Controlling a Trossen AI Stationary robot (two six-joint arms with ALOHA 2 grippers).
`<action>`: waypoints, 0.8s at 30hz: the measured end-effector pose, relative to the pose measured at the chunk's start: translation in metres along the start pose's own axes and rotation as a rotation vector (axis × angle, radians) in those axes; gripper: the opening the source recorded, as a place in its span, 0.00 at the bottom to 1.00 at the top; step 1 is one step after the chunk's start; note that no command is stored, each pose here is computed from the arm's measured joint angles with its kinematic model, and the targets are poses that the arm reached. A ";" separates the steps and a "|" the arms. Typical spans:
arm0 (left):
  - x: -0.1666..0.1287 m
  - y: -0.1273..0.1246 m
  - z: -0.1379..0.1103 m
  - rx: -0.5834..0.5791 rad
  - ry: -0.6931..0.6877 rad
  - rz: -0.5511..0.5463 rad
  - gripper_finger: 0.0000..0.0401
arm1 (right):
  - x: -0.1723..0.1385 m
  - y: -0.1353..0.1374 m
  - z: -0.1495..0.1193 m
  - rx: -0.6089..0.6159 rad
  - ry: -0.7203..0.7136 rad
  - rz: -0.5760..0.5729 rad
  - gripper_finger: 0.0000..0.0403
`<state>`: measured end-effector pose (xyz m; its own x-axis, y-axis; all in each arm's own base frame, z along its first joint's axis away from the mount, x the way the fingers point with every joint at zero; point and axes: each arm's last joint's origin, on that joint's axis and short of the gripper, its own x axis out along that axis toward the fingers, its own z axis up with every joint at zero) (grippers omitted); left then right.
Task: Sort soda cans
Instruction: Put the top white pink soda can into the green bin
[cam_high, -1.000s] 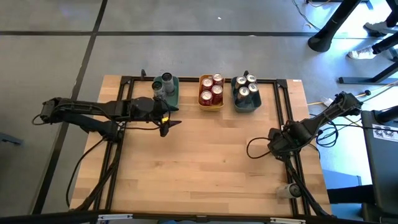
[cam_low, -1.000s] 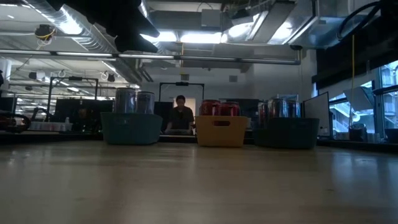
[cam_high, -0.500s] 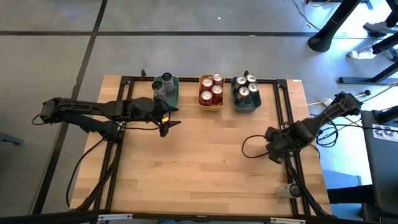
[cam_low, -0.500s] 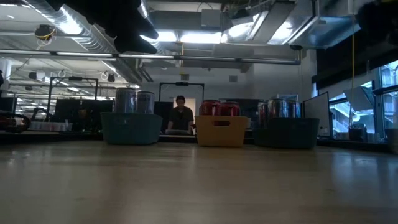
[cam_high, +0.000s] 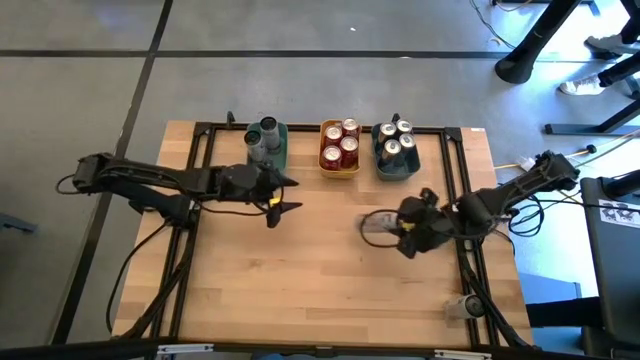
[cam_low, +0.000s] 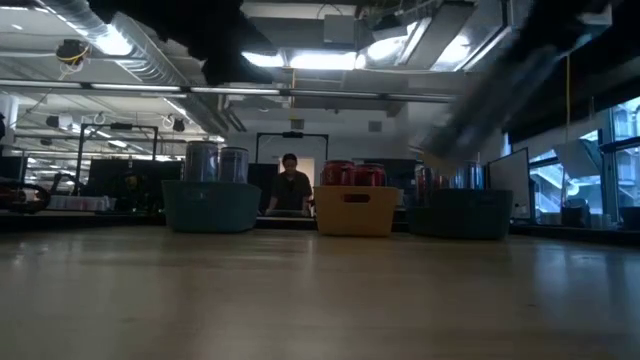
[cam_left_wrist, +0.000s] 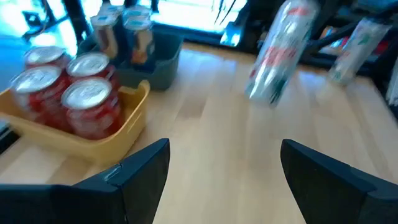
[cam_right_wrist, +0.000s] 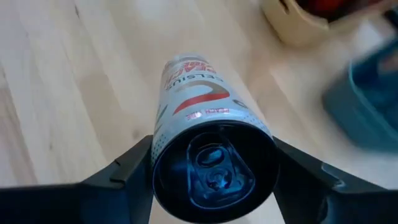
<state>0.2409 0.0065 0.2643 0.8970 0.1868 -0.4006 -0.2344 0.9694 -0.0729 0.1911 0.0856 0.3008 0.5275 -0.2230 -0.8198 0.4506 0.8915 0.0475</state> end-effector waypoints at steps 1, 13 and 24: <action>0.003 -0.002 0.001 -0.001 -0.018 -0.009 0.73 | 0.004 0.002 0.005 -0.016 -0.023 0.002 0.60; 0.048 -0.019 -0.020 0.010 0.025 -0.037 0.73 | 0.052 0.020 0.064 -0.163 -0.267 0.137 0.60; 0.067 -0.020 -0.035 0.019 0.085 -0.020 0.73 | 0.059 0.017 0.085 -0.157 -0.394 0.146 0.60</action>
<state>0.2920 -0.0058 0.2067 0.8663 0.1541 -0.4752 -0.2091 0.9757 -0.0648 0.2906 0.0538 0.3018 0.8252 -0.1960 -0.5297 0.2521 0.9671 0.0349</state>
